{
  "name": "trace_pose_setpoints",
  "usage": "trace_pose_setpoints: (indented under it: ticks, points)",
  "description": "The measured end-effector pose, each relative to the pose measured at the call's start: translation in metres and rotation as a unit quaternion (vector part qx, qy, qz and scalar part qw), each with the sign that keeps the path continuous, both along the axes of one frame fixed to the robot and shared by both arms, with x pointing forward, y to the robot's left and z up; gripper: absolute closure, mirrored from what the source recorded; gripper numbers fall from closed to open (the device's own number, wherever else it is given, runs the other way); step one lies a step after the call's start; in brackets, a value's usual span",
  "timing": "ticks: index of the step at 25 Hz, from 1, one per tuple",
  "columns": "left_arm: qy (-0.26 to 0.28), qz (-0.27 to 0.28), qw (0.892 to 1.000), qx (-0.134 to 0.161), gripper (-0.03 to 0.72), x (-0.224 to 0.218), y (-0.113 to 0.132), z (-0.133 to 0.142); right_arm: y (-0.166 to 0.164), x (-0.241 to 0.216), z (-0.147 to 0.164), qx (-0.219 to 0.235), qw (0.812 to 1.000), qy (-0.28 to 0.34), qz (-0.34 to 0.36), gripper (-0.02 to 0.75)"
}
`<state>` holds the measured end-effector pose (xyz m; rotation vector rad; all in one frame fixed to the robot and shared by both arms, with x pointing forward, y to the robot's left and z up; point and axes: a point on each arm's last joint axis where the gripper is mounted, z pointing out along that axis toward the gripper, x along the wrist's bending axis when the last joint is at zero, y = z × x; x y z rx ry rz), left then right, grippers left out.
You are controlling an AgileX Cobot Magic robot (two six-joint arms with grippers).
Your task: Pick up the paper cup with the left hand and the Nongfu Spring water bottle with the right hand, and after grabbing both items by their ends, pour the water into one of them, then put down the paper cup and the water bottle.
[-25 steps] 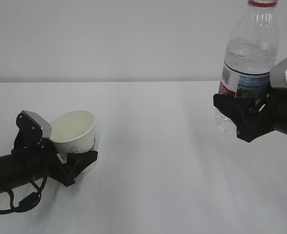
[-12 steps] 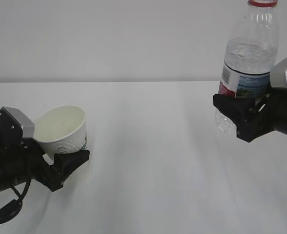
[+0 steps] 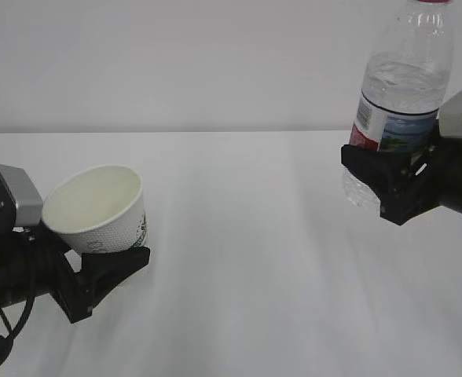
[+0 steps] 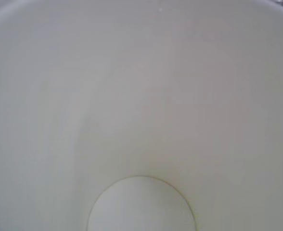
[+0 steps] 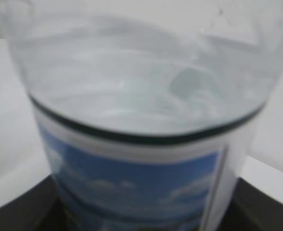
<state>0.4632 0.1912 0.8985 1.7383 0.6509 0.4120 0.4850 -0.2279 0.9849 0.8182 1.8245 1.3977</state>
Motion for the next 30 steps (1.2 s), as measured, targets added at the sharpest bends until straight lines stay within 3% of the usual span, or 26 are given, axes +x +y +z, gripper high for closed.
trace_pose_setpoints:
  ticks: [13, 30]
  points:
    - [0.006, -0.110, 0.994, 0.001, 0.127, -0.019, -0.014, 0.006, 0.001, 0.000, 0.000, -0.004, 1.000, 0.000, 0.005, 0.256]
    - [0.012, -0.229, 0.973, 0.002, 0.127, -0.053, -0.076, 0.008, 0.002, -0.002, -0.002, -0.017, 1.000, -0.001, 0.020, 0.256]
